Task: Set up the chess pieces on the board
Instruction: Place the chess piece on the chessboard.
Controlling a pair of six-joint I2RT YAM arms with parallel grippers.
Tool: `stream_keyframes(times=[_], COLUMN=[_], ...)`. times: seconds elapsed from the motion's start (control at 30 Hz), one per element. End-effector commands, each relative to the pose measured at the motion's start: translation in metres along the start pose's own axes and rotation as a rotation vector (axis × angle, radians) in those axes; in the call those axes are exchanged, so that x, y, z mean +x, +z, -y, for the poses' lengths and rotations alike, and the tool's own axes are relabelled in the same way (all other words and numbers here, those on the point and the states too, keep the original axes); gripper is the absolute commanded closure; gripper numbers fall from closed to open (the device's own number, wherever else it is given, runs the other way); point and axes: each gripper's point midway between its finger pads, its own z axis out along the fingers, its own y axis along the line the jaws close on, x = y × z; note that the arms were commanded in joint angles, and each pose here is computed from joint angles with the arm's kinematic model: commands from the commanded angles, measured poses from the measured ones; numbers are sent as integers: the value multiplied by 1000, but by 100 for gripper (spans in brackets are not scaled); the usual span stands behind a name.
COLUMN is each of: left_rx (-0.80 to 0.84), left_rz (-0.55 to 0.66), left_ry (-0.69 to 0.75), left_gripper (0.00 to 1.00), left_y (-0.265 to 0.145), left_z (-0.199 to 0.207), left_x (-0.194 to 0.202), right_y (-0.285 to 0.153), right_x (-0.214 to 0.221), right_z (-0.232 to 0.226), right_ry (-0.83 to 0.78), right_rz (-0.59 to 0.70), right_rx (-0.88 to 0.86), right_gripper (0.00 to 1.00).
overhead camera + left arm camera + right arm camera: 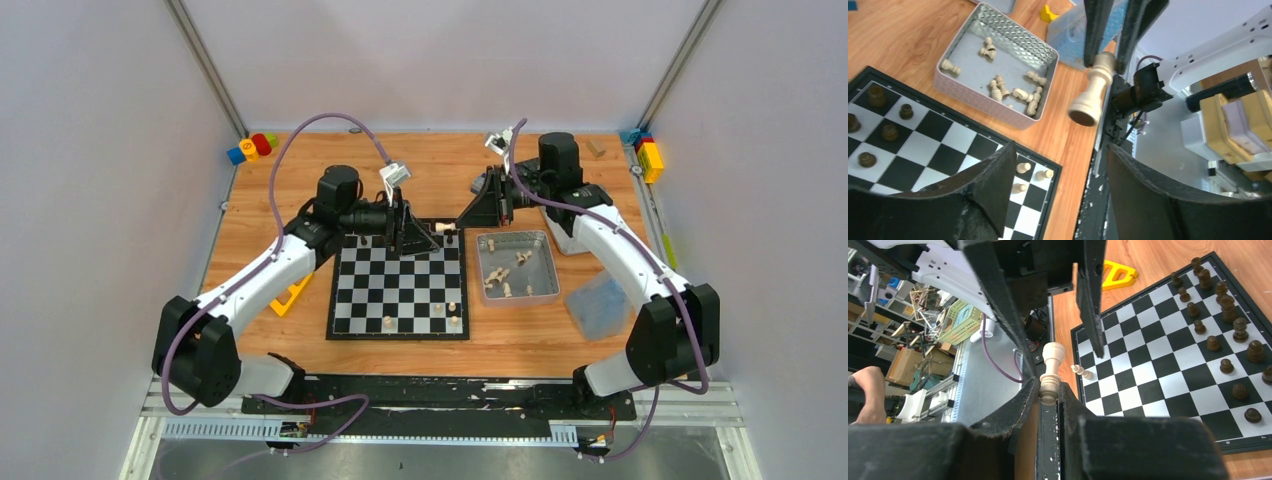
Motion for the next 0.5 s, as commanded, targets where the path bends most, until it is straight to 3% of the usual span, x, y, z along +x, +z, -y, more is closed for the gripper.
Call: stream_keyframes(times=[0.0, 0.13, 0.27, 0.37, 0.47], left_rx=[-30, -149, -434, -688, -833], left_rz=[-2, -83, -141, -121, -71], left_ry=[181, 289, 364, 312, 216], left_gripper=[24, 13, 3, 0, 0], left_y=[-20, -41, -80, -129, -171], left_z=[22, 13, -19, -50, -70], left_x=[-23, -14, -15, -27, -34], right_y=[-6, -2, 13, 29, 45], right_x=[-11, -3, 14, 37, 59], right_z=[3, 17, 20, 22, 21], right_ry=[-108, -163, -222, -256, -275], right_rz=[-3, -83, -200, -323, -433], right_rx=[88, 220, 304, 340, 342], right_gripper=[100, 100, 100, 99, 99])
